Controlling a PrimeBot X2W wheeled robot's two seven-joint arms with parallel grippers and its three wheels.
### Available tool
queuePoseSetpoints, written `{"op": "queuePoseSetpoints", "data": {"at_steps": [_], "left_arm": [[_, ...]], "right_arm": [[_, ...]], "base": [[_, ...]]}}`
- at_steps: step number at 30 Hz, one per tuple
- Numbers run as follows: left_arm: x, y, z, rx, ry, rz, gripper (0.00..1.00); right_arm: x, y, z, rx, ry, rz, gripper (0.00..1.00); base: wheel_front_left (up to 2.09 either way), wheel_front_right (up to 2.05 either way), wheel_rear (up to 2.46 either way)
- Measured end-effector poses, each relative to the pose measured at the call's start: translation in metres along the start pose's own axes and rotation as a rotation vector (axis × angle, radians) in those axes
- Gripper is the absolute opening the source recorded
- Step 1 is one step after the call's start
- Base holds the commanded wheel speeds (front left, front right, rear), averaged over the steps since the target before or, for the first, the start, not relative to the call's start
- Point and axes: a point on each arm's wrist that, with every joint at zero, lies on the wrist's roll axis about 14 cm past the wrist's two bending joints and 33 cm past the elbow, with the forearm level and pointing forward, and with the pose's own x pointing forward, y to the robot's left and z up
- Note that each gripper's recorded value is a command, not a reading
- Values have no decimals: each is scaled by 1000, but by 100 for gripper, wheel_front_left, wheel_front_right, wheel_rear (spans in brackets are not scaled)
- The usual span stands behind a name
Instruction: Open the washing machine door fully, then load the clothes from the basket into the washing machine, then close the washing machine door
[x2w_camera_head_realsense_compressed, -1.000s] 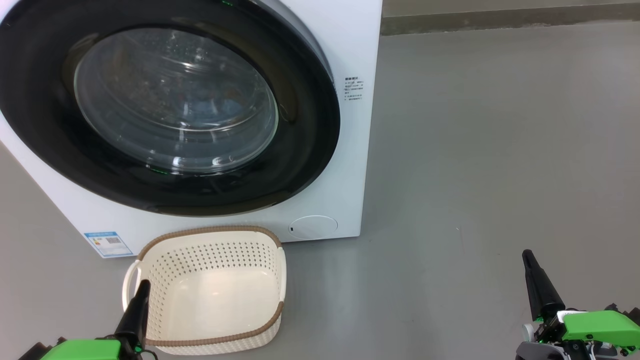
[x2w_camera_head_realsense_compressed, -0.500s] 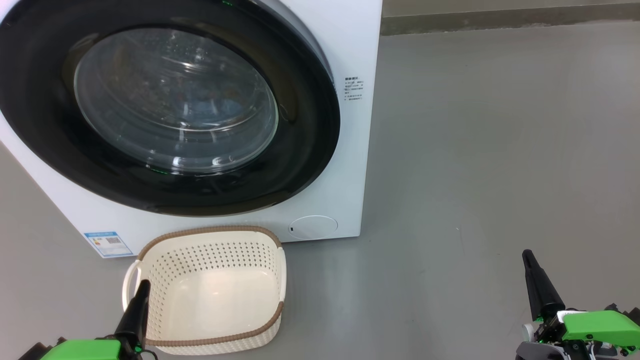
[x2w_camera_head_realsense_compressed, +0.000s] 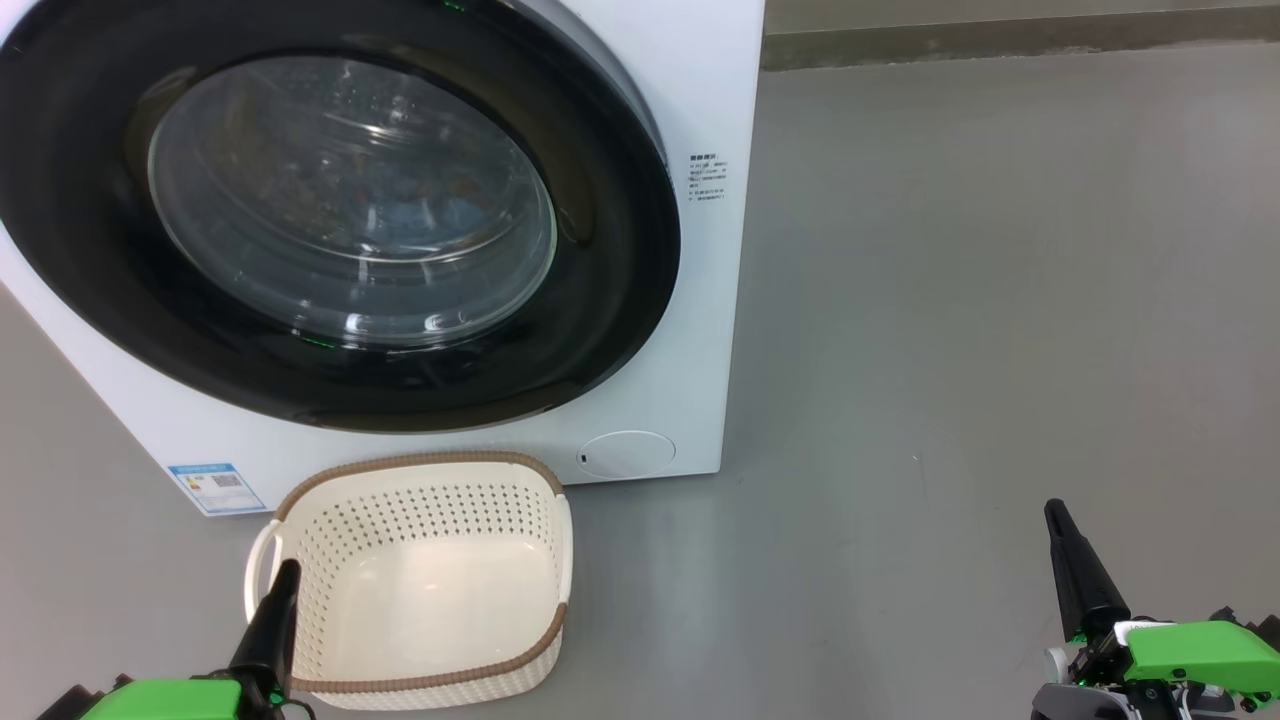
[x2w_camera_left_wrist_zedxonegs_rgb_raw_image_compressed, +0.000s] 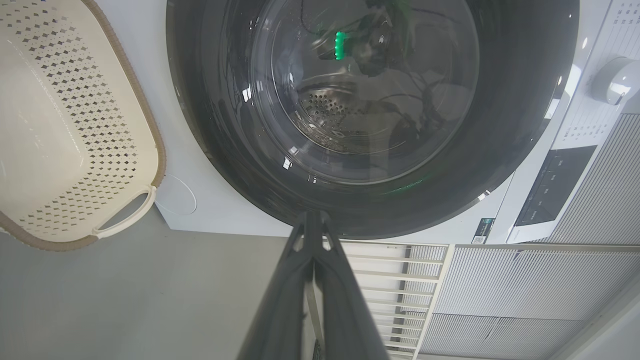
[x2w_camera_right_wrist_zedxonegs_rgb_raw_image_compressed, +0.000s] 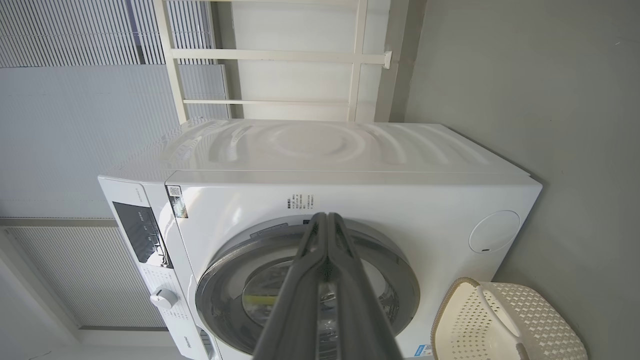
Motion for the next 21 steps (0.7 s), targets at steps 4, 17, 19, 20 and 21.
{"op": "queuePoseSetpoints", "data": {"at_steps": [4, 17, 19, 20, 21], "left_arm": [[0, 0, 0, 0, 0, 0, 0], [0, 0, 0, -1, 0, 0, 0], [0, 0, 0, -1, 0, 0, 0], [0, 0, 0, -1, 0, 0, 0], [0, 0, 0, -1, 0, 0, 0]], "right_arm": [[0, 0, 0, 0, 0, 0, 0], [0, 0, 0, 0, 0, 0, 0], [0, 0, 0, 0, 0, 0, 0], [0, 0, 0, 0, 0, 0, 0], [0, 0, 0, 0, 0, 0, 0]], "base": [[0, 0, 0], [0, 0, 0], [0, 0, 0], [0, 0, 0], [0, 0, 0]]}}
